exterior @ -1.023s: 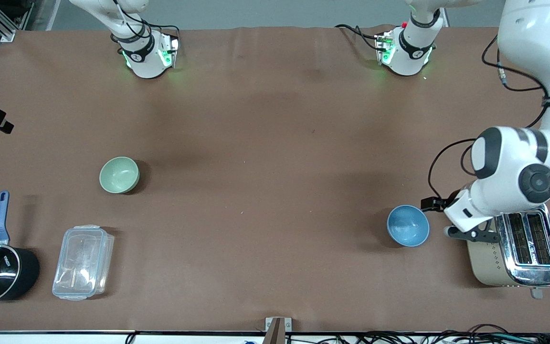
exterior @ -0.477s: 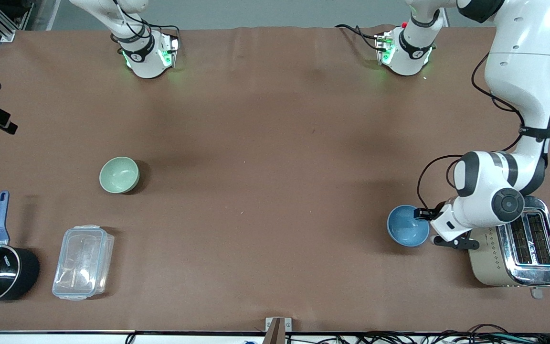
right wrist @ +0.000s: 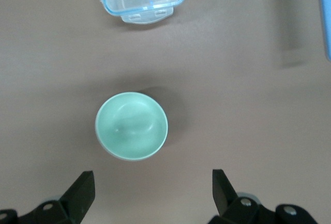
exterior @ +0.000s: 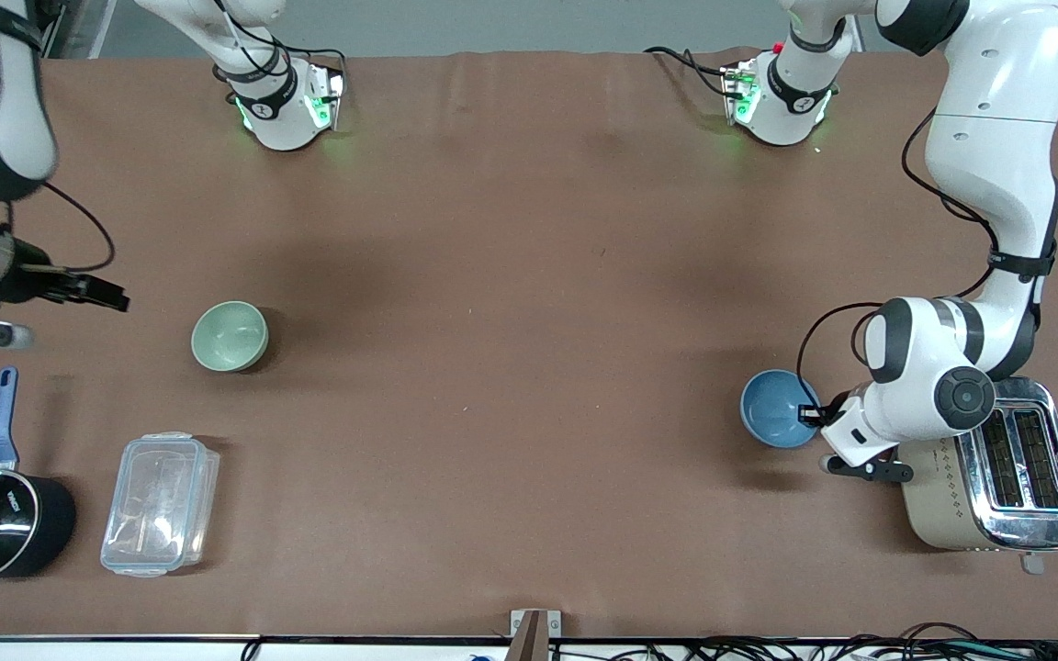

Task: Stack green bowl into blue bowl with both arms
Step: 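Grip the blue bowl with the left gripper while the right gripper reaches the green bowl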

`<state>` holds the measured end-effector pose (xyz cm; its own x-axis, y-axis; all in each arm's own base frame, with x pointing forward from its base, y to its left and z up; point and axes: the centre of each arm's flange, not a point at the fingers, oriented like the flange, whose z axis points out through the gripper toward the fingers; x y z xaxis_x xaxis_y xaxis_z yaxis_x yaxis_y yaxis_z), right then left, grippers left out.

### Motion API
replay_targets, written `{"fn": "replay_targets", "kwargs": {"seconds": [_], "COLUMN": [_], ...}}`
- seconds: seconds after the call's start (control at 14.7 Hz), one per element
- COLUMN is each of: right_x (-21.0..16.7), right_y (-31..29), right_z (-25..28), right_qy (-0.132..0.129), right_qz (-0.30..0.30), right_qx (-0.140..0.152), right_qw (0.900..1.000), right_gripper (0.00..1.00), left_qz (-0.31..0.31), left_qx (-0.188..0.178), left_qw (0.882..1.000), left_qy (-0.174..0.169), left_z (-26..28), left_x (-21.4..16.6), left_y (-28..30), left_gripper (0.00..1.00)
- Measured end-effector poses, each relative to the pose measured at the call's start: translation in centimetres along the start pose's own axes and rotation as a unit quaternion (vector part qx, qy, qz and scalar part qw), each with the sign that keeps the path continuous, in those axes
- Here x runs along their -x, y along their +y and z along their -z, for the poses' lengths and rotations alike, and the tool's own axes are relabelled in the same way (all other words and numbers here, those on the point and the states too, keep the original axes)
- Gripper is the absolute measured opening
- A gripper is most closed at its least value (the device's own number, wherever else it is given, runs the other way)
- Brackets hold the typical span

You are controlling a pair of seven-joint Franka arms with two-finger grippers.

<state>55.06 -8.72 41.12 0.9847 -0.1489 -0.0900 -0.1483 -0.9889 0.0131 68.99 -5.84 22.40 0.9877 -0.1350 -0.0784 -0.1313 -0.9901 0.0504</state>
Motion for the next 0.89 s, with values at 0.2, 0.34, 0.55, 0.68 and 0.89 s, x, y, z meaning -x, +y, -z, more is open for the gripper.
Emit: {"fn": "replay_targets", "kwargs": {"seconds": [0.2,0.34,0.55,0.68,0.89], "right_x": [1.9,2.7,3.4,3.7,3.9], "right_y": [0.3,0.1,-0.2,-0.2,-0.3], "right_z": [-9.7,-14.4,-18.7,-20.8,-21.9], "right_qy": [0.029,0.042,0.066,0.075,0.079], "right_qz": [0.001,0.003,0.006,0.005,0.005], "right_qx": [-0.002,-0.003,-0.006,-0.007,-0.008], "right_qw": [1.000,0.999,0.998,0.997,0.997], "right_gripper": [1.00,1.00,1.00,1.00,0.97], "left_qz": [-0.016,-0.015,0.015,0.035,0.058], "left_qx": [0.005,0.014,0.033,0.036,0.029], "left_qw": [1.000,1.000,0.999,0.999,0.998], "left_qy": [0.025,0.022,0.017,0.009,-0.012], "left_z": [3.3,5.0,6.0,5.5,3.1], "left_x": [-0.9,-0.4,1.6,3.6,7.1], "left_y": [3.6,9.7,21.1,27.6,35.6], "left_gripper": [0.04,0.04,0.04,0.04,0.04]}}
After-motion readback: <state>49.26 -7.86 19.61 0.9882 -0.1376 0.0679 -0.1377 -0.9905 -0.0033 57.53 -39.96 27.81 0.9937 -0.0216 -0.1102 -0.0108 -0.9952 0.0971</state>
